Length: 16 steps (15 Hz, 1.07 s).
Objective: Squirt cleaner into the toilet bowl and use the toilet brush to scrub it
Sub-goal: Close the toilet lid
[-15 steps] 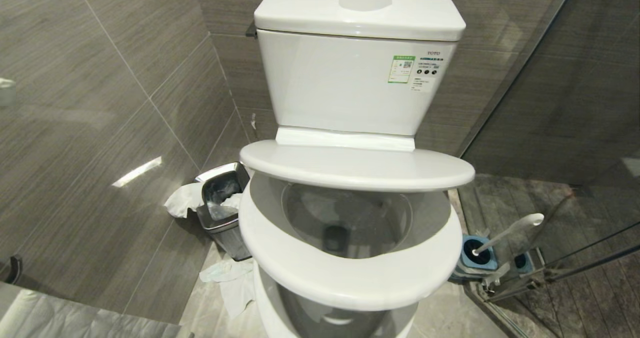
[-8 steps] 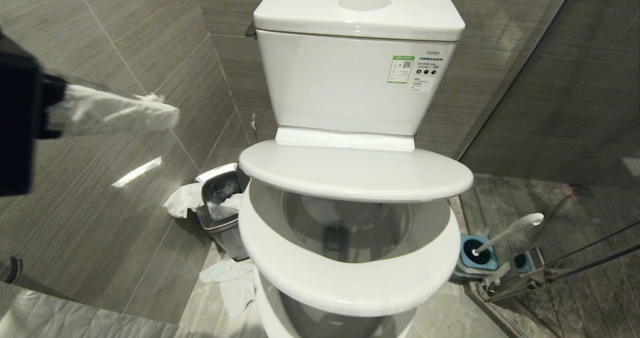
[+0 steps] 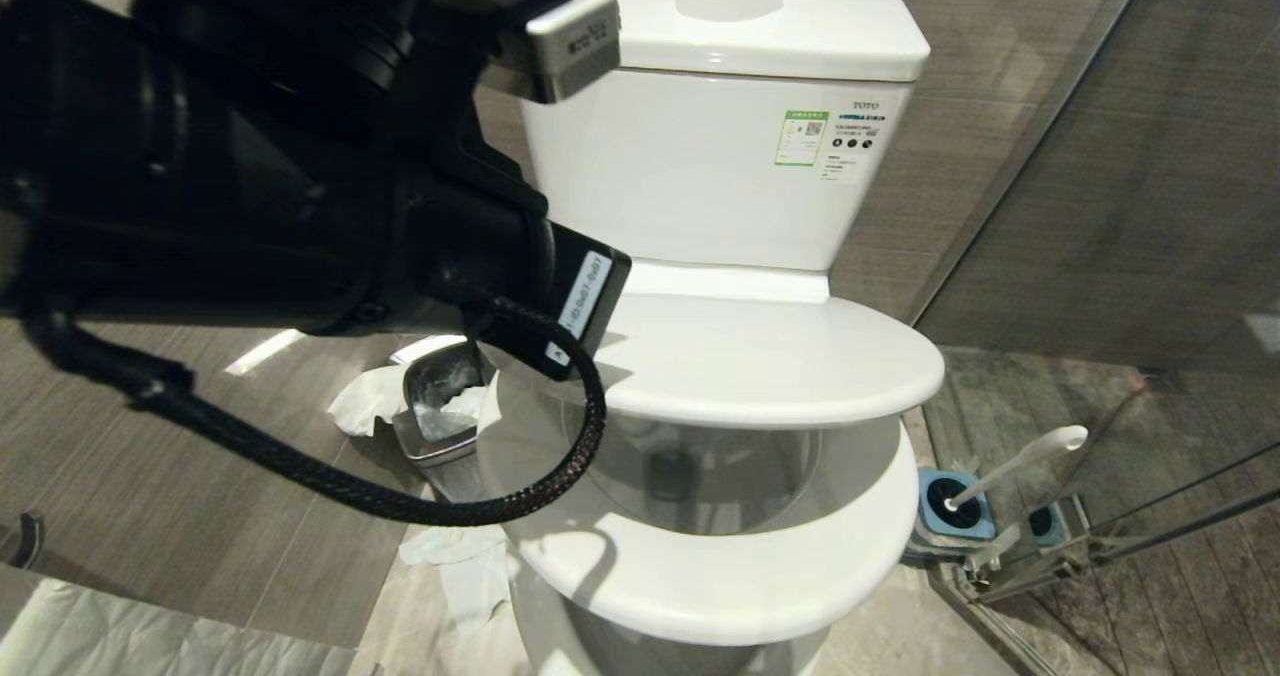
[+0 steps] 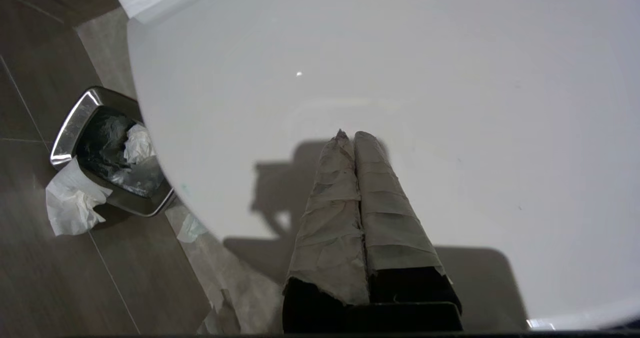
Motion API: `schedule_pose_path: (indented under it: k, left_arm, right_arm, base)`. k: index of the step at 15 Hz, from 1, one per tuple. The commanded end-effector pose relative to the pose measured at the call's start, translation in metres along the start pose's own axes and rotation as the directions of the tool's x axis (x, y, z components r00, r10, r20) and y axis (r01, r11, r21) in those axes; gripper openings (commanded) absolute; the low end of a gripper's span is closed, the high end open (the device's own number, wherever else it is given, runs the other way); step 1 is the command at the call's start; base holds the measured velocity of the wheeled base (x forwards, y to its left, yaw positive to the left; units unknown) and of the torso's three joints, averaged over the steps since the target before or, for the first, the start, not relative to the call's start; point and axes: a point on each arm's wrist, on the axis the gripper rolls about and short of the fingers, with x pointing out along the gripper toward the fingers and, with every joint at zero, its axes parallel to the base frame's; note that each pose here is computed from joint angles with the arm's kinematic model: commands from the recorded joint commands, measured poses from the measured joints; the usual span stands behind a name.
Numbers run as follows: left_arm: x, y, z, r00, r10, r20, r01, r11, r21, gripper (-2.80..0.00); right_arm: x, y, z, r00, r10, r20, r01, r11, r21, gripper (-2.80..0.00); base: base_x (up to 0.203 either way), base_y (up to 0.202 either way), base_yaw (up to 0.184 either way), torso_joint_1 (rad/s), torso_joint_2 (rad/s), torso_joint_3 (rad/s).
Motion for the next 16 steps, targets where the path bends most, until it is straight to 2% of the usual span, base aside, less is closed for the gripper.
schedule_pose_path:
  k: [1,6,8,10,16]
  left_arm:
    - [0.031,-0.012,-0.010,0.996,0.009,-0.089,-0.006,0.999,0.039,-2.80]
    - [0.046,-0.042,-0.041,0.975,-0.045,-0.216,0.075,0.989,0.130,-2.80]
    - [0.051,-0.056,-0.064,0.950,-0.089,-0.299,0.145,0.975,0.169,-2.80]
    - [0.063,-0.072,-0.082,0.926,-0.098,-0.364,0.178,0.965,0.194,-2.80]
    - [0.110,-0.124,-0.109,0.904,-0.107,-0.414,0.169,0.979,0.117,-2.80]
  right_arm:
    - [0.000,0.000,0.000,1.000,0.001,-0.001,-0.001,1.000,0.000,-2.80]
    - [0.000,0.000,0.000,1.000,0.001,-0.001,-0.001,1.000,0.000,-2.80]
    - [0.000,0.000,0.000,1.000,0.001,-0.001,-0.001,1.000,-0.001,-2.80]
    - [0.000,0.000,0.000,1.000,0.001,-0.001,-0.001,1.000,-0.001,-2.80]
    - [0.000,0.000,0.000,1.000,0.001,-0.001,-0.001,1.000,0.000,-2.80]
  base:
    - [0.000,0.000,0.000,0.000,0.00,0.000]
    - [0.000,0.000,0.000,0.000,0.00,0.000]
    - [0.000,0.000,0.000,0.000,0.00,0.000]
    - [0.000,0.000,0.000,0.000,0.00,0.000]
    - [0.000,0.000,0.000,0.000,0.00,0.000]
